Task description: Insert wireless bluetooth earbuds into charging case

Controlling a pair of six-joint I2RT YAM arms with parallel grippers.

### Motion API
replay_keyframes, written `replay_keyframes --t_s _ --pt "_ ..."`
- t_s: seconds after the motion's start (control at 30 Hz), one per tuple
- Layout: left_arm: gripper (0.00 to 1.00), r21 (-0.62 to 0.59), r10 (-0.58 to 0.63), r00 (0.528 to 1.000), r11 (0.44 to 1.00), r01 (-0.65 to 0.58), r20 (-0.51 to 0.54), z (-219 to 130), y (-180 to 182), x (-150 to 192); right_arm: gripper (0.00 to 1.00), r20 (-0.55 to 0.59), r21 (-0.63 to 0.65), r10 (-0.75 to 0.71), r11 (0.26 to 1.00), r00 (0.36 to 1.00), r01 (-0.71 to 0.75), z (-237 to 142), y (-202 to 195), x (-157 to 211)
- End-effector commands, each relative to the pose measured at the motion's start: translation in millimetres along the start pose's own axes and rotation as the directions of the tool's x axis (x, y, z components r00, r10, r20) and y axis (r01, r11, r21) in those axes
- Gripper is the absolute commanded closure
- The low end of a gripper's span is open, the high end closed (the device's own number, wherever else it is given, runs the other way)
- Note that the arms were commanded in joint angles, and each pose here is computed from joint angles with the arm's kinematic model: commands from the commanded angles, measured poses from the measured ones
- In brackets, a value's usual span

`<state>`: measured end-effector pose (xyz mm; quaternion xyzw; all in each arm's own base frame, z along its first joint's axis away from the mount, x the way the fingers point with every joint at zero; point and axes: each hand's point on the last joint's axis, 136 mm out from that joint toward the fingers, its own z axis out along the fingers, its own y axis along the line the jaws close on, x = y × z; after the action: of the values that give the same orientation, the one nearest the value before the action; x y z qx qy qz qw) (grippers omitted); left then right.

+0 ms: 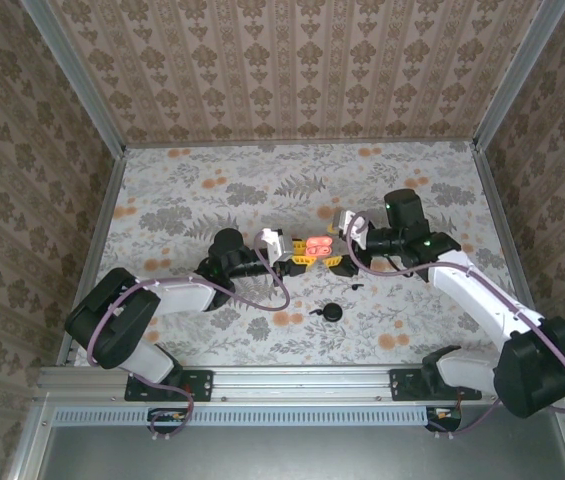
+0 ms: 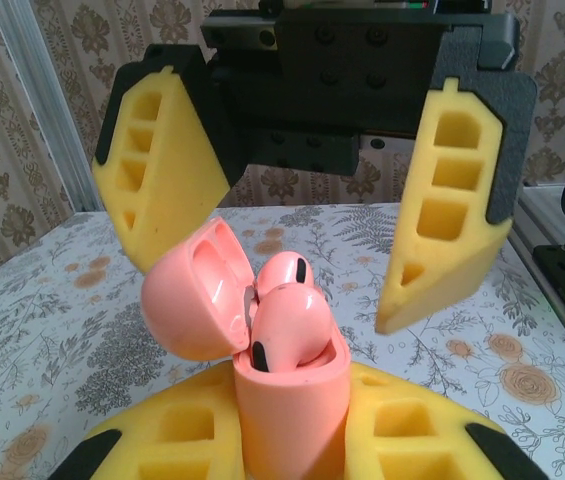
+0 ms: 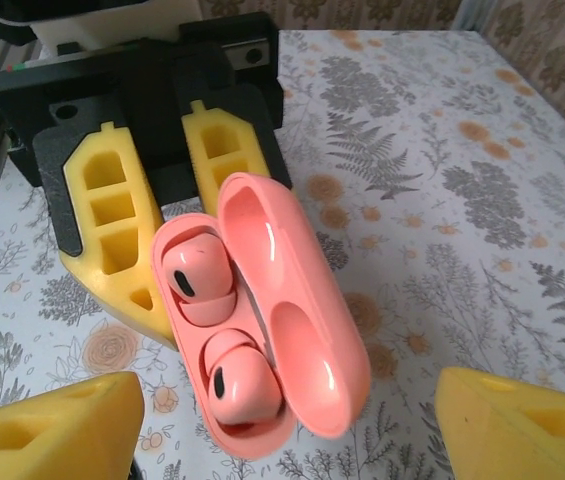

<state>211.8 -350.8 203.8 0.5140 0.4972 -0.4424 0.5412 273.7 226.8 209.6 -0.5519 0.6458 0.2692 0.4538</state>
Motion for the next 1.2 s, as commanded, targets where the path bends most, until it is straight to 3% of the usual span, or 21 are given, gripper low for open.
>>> replay_keyframes --t_s 0.0,0.2,0.4,0.63,0.83,1.17 --pt "0.86 0.014 0.018 0.999 1.0 -0.019 0.047 0 1 -22 0.23 0.017 -0.068 -0.031 0.997 0.999 0.032 3 9 -10" --pt "0.86 -0.011 0.013 0.999 1.0 -0.013 0.04 -1 4 -20 0.28 0.02 -0.109 -0.041 0.993 0.999 0.043 3 18 -12" --pt "0.86 -0.034 0.012 0.999 0.999 -0.011 0.034 -2 8 -18 0.4 0.027 -0.126 -0.09 0.988 0.996 0.092 -7 36 -7" --pt "0.86 -0.03 0.005 0.999 1.0 -0.004 0.034 -2 7 -17 0.44 0.063 -0.036 -0.1 0.994 0.993 0.103 -26 37 -8" --pt "0.86 -0.007 0.007 0.999 1.0 -0.006 0.044 -1 4 -20 0.43 0.059 0.084 -0.117 0.99 0.991 0.112 -32 7 -7" --pt "0.86 0.005 0.011 0.999 1.0 -0.011 0.046 0 3 -21 0.51 0.088 -0.078 -0.126 0.988 0.988 0.133 -11 8 -17"
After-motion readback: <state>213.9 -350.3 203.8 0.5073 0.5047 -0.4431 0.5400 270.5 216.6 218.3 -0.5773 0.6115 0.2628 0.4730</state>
